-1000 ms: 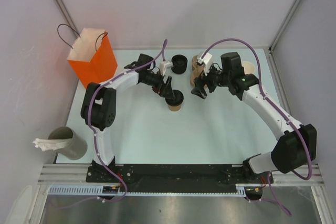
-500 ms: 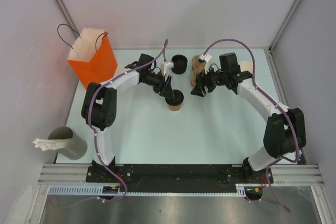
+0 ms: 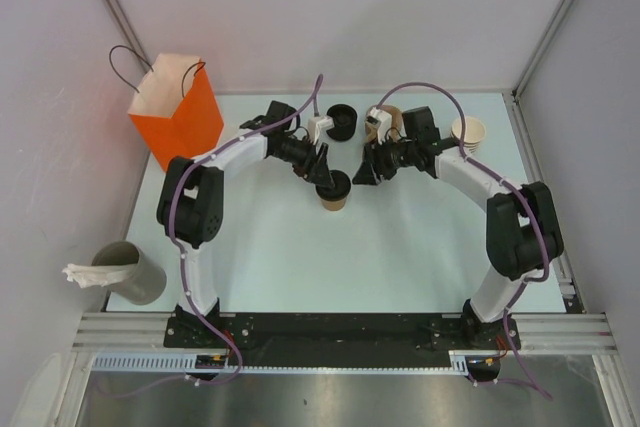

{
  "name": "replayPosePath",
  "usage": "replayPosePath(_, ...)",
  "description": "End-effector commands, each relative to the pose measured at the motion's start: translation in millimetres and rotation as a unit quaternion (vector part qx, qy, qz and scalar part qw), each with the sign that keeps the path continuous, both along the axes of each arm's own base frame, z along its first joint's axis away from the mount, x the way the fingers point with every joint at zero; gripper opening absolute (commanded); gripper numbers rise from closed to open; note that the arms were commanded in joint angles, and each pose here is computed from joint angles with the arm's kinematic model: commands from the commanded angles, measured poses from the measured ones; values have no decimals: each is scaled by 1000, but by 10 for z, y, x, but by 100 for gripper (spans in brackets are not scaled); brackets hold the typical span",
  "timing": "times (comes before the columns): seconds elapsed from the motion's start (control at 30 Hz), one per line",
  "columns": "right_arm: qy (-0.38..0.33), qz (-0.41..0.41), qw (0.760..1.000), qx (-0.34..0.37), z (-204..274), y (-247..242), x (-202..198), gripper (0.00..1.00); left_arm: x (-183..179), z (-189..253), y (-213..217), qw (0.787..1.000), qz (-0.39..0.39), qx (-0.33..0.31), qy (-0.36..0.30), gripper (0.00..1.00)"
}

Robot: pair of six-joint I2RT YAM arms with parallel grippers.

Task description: Pack the takeout coffee

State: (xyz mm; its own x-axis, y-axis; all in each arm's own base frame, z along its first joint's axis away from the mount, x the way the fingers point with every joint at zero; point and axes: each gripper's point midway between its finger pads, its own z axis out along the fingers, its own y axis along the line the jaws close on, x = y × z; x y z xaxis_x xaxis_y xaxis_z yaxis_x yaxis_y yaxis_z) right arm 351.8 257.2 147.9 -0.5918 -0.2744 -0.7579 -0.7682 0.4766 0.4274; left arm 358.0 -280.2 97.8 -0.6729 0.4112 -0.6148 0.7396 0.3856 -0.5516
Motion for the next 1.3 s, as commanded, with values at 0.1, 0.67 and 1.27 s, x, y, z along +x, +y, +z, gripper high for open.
replayPosePath(0.1, 14, -10, 1000, 22, -78, 119, 117, 52, 103, -475, 145, 994, 19, 107, -28, 56)
replayPosePath(0.67, 72, -18, 995, 65, -237, 139, 234, 40, 107, -550, 133, 993, 18, 115, -23, 54)
replayPosePath(1.27, 116, -41, 991, 56, -483, 150, 280, 35, 90, -528, 109, 993, 14, 114, -27, 53)
